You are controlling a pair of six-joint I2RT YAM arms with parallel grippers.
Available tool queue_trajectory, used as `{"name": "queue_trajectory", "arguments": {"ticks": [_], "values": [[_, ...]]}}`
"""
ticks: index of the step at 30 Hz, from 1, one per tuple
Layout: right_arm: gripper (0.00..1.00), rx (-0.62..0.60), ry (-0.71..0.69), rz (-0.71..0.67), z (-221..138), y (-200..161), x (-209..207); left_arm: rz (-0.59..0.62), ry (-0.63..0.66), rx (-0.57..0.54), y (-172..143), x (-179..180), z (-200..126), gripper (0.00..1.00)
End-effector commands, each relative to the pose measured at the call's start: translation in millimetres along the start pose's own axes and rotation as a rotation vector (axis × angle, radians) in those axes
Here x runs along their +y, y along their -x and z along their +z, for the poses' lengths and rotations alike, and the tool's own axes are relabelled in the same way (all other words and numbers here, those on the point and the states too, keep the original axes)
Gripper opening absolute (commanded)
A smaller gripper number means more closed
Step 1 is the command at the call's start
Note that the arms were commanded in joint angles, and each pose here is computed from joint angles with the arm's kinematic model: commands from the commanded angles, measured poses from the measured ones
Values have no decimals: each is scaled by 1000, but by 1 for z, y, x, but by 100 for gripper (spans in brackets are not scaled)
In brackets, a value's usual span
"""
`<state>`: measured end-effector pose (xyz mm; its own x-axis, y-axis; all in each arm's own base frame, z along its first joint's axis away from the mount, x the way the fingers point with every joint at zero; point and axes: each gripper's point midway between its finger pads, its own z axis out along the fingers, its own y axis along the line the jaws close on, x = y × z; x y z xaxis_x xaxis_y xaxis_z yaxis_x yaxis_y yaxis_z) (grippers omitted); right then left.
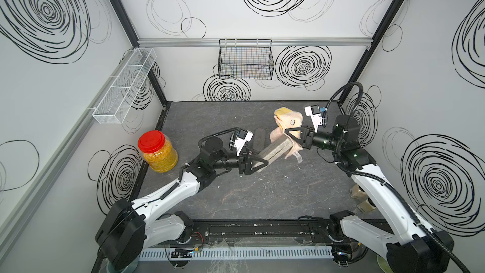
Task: Wipe the eyeglass case
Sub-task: Wipe the dirt from the eyeglass case.
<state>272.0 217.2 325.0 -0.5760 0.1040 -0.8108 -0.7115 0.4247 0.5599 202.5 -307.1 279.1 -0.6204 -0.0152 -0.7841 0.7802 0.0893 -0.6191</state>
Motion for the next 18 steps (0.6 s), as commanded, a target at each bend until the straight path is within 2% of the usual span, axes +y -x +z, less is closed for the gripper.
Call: {"name": "queue_trajectory", "arguments": {"ticks": [1, 4, 8, 15, 18], "values": [[8, 46, -104, 14, 5, -9, -22, 99, -42, -54, 19, -19, -2, 56], [8, 50, -63, -6, 4, -6, -12, 99, -39, -54, 19, -18, -2, 56], [9, -29, 26, -83, -8, 10, 20, 102, -39, -58, 19, -19, -2, 56], [9, -123, 31, -137, -26, 24, 41, 90, -22, -52, 20, -16, -1, 56], [9, -145, 68, -157, -28, 31, 50, 83, 3, -89, 21, -12, -1, 56]]}}
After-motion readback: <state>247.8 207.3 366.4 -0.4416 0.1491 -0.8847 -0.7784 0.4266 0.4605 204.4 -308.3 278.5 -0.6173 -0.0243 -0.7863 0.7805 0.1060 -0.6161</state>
